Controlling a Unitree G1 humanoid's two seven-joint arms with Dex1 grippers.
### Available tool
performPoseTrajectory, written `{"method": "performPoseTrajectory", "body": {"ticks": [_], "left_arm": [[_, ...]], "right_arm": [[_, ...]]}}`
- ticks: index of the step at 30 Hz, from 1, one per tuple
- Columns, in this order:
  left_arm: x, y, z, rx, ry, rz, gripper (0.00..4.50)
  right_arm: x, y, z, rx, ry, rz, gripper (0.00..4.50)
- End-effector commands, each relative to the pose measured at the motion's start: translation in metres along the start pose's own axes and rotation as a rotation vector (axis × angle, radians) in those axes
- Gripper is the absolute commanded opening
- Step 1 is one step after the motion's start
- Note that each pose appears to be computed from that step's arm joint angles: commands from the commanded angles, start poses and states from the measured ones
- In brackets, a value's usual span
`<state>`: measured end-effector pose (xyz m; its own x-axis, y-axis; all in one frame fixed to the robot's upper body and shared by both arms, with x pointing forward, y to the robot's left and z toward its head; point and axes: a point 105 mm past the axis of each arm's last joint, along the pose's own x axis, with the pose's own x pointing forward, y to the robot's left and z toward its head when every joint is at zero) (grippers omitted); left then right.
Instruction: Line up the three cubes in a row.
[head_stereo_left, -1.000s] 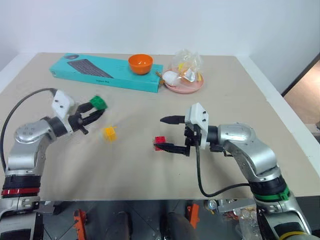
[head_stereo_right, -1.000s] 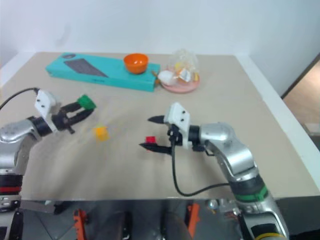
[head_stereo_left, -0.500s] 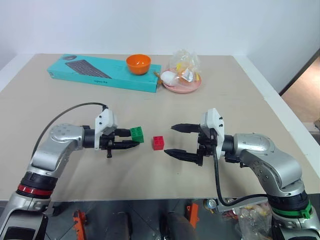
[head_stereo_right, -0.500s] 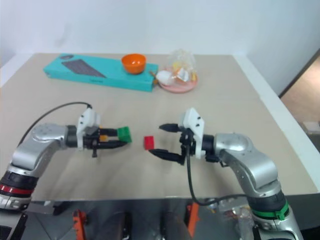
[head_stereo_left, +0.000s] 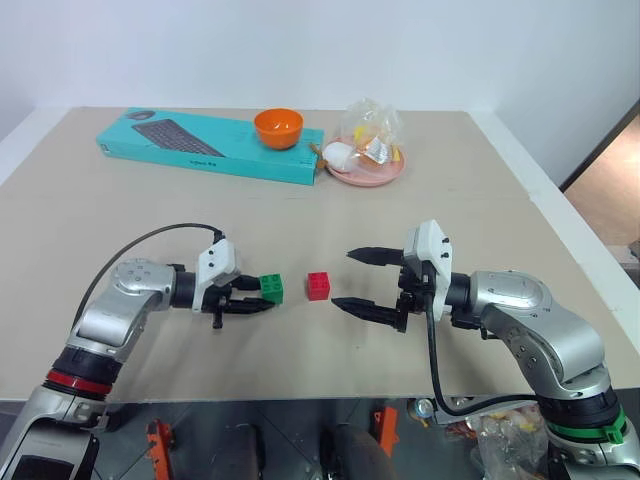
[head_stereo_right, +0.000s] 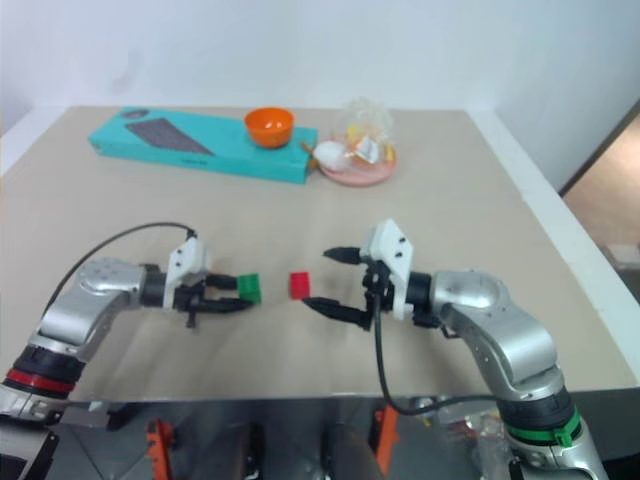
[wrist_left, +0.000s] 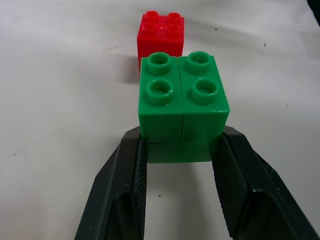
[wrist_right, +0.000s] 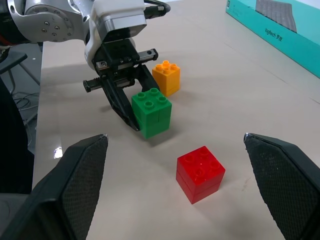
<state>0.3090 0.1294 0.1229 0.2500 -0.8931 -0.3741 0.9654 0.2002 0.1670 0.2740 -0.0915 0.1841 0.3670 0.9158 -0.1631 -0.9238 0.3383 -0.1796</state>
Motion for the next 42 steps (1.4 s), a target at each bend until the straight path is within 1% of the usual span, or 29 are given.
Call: {"method": "performPoseTrajectory", "body": {"ticks": [1,7,17,23,27,28,33,34,35,37,42], "left_arm": [[0.001,-0.001,-0.001,0.035,0.011,-0.003,1.28],[0.004,0.003,-0.006,0.061,0.04,0.017,1.28],[0.008,0.006,-0.008,0.063,0.046,0.04,1.28],[0.008,0.006,-0.01,0.055,0.051,0.03,1.28],[0.008,0.006,-0.014,0.065,0.084,0.012,1.28],[0.007,0.007,-0.014,0.069,0.089,0.013,2.32],[0.003,0.01,-0.007,0.094,0.08,0.024,3.96],[0.001,0.011,-0.004,0.108,0.082,0.023,4.36],[-0.001,0.01,-0.001,0.121,0.083,0.02,4.47],[-0.006,0.009,0.006,0.133,0.077,0.02,4.47],[-0.021,0.001,0.026,0.1,0.056,0.03,4.47]], "right_arm": [[-0.002,0.0,0.012,-0.056,-0.021,-0.007,4.5],[-0.002,-0.002,0.013,-0.059,-0.022,-0.01,4.5],[-0.001,-0.003,0.014,-0.065,-0.021,-0.011,4.5],[-0.001,-0.003,0.014,-0.065,-0.02,-0.011,4.5],[-0.001,-0.003,0.014,-0.064,-0.019,-0.01,4.5],[-0.001,-0.003,0.014,-0.064,-0.019,-0.011,4.5],[-0.001,-0.003,0.013,-0.064,-0.019,-0.014,4.5],[-0.001,-0.003,0.013,-0.063,-0.018,-0.014,4.5],[-0.001,-0.003,0.012,-0.061,-0.017,-0.013,4.5],[-0.001,-0.002,0.011,-0.06,-0.016,-0.011,4.5],[-0.002,-0.003,0.01,-0.056,-0.014,-0.009,4.5]]}}
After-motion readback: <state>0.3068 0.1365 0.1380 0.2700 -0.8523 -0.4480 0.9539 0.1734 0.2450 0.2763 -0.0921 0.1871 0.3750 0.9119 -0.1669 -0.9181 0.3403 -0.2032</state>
